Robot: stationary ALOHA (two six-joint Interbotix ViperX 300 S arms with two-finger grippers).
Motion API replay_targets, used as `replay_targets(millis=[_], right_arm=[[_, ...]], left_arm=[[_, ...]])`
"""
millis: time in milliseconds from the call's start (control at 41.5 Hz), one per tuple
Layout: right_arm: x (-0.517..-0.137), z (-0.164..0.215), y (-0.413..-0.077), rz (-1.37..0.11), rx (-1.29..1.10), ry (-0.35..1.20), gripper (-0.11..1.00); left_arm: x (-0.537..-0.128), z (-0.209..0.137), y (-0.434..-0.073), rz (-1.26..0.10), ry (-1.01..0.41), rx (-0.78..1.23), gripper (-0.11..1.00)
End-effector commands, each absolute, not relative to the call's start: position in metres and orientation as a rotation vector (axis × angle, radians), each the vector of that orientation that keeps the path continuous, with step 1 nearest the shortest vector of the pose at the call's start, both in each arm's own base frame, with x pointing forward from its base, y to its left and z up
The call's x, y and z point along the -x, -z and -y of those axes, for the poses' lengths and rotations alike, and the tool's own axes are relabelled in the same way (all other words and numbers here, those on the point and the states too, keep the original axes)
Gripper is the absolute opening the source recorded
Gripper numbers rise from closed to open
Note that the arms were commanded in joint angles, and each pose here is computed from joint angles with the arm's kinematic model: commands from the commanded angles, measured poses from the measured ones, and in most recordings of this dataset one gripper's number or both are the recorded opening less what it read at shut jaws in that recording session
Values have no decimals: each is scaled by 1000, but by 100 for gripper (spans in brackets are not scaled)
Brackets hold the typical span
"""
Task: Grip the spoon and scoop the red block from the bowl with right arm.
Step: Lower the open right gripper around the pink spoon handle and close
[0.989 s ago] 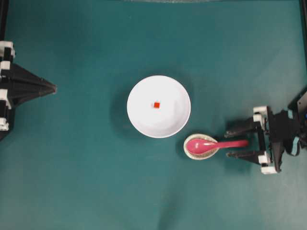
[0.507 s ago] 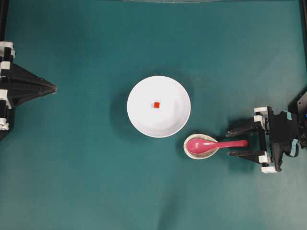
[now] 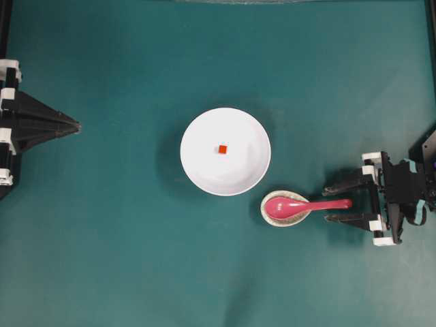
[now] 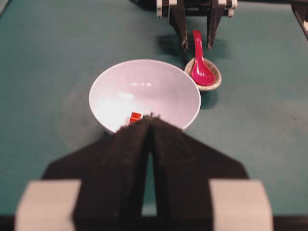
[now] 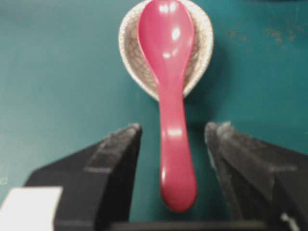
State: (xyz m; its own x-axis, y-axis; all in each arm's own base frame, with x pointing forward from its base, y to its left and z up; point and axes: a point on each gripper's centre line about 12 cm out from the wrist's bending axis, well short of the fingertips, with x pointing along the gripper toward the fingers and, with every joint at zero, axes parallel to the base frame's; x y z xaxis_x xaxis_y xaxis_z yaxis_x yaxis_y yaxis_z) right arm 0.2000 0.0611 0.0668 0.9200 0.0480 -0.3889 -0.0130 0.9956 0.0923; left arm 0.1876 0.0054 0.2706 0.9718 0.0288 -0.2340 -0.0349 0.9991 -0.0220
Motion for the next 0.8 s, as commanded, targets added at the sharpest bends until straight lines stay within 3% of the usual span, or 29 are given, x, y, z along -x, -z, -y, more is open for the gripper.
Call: replay_targets(millis=[0,651,772], right_arm=[[-202,-63,-70,-379,-93,-37,60],[-202,-63,-71,-371,-91,-35,60],[-203,-63,-72,-365,-89,-36,55]], left_arm=[[-191,-6,-280,-221,-35,22,0],[-191,-6,-280,-221,-35,23,0],[-190,-6,-280,-222,-35,25,0]])
